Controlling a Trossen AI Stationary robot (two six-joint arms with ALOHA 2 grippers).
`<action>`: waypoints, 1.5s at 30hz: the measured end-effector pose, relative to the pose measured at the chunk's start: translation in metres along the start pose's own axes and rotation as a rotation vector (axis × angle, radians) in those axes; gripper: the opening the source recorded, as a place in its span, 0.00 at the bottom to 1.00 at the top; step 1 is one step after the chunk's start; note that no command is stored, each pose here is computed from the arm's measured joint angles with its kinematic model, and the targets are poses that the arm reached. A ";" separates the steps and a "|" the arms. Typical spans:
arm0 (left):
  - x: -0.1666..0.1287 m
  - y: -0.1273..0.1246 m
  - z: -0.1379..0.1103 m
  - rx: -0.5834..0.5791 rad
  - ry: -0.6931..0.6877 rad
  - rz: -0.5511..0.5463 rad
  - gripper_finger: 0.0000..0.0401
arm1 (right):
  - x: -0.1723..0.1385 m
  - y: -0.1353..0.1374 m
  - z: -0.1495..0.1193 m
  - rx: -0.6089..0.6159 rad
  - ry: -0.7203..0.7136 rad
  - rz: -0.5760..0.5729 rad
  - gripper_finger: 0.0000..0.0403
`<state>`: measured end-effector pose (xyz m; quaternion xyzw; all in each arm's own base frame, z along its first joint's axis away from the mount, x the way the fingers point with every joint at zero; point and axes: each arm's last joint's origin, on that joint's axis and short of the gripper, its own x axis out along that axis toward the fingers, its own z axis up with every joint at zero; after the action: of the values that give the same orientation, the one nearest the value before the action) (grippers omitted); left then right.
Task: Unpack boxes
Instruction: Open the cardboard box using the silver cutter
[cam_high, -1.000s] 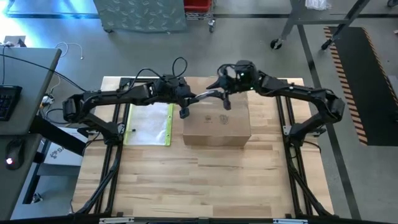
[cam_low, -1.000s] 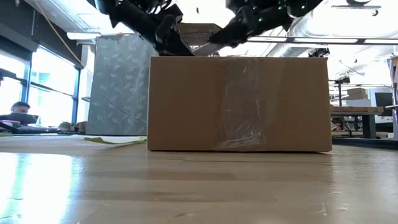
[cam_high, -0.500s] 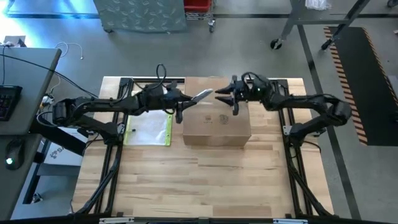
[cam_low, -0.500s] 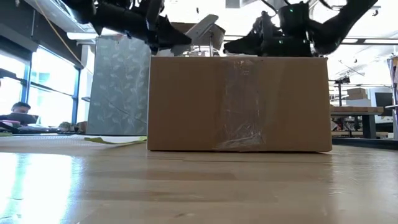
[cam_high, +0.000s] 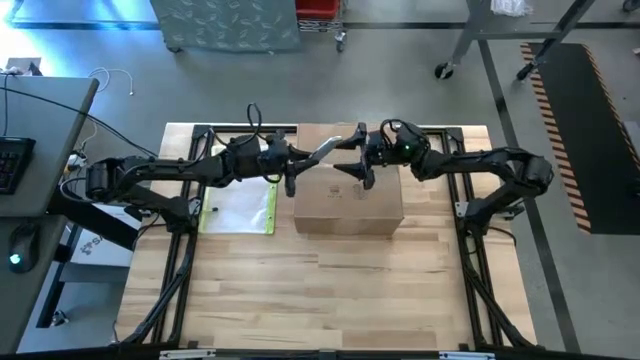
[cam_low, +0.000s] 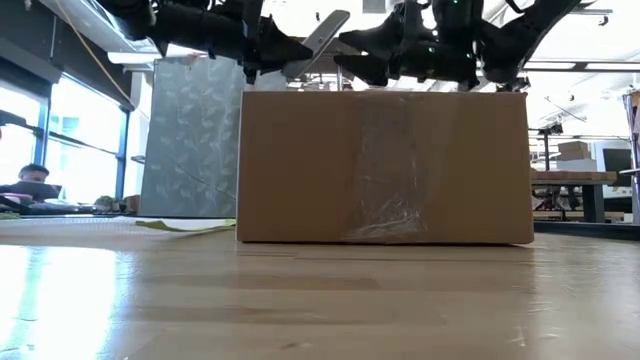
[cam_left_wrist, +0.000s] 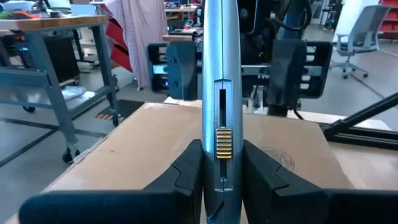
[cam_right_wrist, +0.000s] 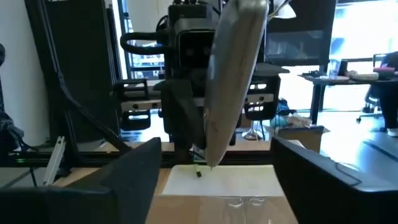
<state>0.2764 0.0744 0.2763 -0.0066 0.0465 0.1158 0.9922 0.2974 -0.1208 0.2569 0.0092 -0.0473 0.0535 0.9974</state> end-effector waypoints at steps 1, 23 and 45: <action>0.000 -0.001 0.001 0.000 -0.006 -0.004 0.13 | 0.001 0.000 0.000 -0.020 -0.006 0.001 0.74; 0.000 -0.004 0.003 -0.021 -0.033 -0.052 0.13 | 0.053 -0.006 0.019 0.072 -0.240 0.089 0.43; -0.002 0.009 -0.004 -0.003 0.055 -0.015 0.23 | 0.053 -0.014 0.000 0.139 -0.091 -0.014 0.15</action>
<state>0.2724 0.0822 0.2725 -0.0114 0.0737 0.1084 0.9913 0.3511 -0.1293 0.2622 0.0814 -0.0887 0.0491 0.9915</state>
